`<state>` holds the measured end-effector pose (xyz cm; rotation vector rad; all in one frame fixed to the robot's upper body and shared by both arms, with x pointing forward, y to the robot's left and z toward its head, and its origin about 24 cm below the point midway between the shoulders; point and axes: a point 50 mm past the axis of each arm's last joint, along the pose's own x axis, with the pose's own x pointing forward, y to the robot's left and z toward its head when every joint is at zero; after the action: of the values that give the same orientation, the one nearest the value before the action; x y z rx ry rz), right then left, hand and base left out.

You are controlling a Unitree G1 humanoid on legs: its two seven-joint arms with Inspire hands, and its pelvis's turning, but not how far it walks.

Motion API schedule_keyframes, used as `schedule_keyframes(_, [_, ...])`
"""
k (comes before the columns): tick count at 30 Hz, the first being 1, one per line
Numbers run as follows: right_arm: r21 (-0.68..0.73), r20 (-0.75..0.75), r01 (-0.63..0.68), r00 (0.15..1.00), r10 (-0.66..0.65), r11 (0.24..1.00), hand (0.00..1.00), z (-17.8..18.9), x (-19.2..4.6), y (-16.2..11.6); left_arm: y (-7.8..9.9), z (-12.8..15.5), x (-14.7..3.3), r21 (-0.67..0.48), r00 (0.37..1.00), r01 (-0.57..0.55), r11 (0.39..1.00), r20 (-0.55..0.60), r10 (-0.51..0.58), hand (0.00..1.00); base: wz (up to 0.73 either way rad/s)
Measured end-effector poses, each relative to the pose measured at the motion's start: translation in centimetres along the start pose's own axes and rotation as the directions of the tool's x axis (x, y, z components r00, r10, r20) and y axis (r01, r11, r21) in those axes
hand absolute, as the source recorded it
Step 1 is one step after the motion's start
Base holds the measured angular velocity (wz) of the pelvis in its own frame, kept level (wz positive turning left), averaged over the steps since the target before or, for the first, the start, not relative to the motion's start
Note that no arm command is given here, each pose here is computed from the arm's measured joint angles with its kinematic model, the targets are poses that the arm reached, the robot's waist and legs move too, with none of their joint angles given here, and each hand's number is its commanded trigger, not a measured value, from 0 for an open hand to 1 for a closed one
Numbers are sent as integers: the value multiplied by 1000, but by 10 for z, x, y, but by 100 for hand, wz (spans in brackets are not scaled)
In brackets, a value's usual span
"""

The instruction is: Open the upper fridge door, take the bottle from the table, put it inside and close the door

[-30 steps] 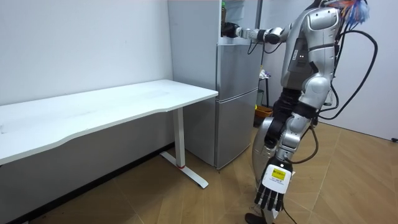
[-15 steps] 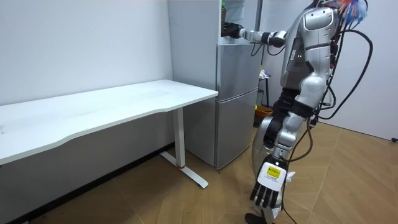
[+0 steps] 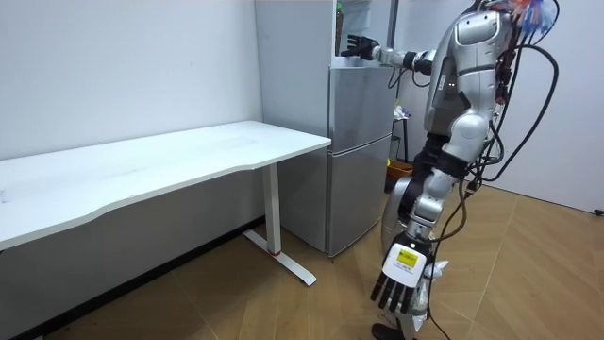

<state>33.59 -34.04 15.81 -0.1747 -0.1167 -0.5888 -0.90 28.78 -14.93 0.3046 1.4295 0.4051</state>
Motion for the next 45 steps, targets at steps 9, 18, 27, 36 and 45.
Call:
schedule_keyframes(9, [71,53,67,996,-71,995,0,2,-21,0,-3,-3,-1,-7,1000,-14,1000,5,14,0,-11])
schedule_keyframes(18, [146,88,66,993,-79,987,0,-1,-55,7,-13,-4,-3,-4,1000,-5,1000,6,5,0,-5])
schedule_keyframes(27, [203,89,5,996,-23,979,0,-11,-88,11,-23,-7,-5,4,1000,15,1000,8,-15,0,-5])
schedule_keyframes(36, [271,139,-24,990,-14,962,0,-13,-113,23,-31,-6,-4,28,1000,12,1000,20,-13,0,-7])
schedule_keyframes(45, [63,241,35,969,-49,997,0,-33,-150,32,-41,12,-4,-1,994,26,1000,105,-26,0,-7])
